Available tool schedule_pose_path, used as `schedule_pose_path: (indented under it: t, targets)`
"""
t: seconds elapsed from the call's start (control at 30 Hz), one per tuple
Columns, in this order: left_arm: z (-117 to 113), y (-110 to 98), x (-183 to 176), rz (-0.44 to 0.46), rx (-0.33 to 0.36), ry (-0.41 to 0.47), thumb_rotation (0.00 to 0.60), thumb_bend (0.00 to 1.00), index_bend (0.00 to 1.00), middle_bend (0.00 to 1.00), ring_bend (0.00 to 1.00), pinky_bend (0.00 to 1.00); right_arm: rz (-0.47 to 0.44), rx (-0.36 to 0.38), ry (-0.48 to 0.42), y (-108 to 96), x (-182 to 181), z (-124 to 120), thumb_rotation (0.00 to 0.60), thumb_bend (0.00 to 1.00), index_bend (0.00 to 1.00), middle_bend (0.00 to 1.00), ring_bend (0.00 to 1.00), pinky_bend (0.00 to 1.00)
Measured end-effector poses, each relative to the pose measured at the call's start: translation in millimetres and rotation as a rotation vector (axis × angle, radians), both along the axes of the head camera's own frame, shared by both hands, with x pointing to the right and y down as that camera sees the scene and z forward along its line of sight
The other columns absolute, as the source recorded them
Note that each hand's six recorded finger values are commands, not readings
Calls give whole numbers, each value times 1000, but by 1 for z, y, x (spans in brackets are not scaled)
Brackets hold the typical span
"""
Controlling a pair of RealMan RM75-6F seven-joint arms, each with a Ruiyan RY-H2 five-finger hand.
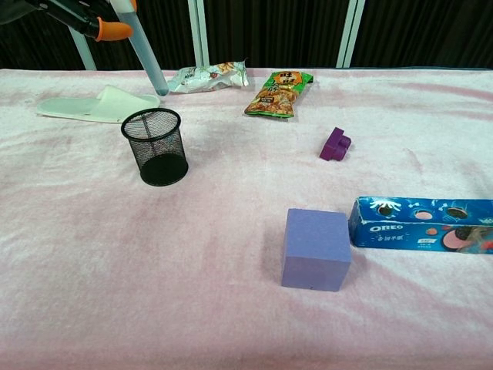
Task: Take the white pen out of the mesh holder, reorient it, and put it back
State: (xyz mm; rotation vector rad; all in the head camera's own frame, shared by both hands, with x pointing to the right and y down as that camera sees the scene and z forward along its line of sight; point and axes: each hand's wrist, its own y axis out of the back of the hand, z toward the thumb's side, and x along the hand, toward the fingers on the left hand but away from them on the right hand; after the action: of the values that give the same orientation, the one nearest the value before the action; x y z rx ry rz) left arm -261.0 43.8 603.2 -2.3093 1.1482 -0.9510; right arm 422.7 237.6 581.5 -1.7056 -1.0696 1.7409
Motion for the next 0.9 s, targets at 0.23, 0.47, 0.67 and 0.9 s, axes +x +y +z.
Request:
schedule_pose_path:
  t: [0.23,0.47,0.67,0.9]
  targets:
    - [7,5,-2,1,-34,-3,600,422,691,650,227,266,-1,0,1,0,0,0,600,186,0,0,158,169]
    - [18,9,-5,4,-77,-27,600,422,690,649,227,255,0,1,1,0,0,0,600,186,0,0,158,169]
    - [36,12,-4,10,-88,-84,600,422,691,647,227,249,1,3,2,-1,0,0,600,186,0,0,158,169]
    - [48,17,5,53,-83,-152,600,420,688,644,227,208,0,3,2,-1,0,0,600,186,0,0,158,169]
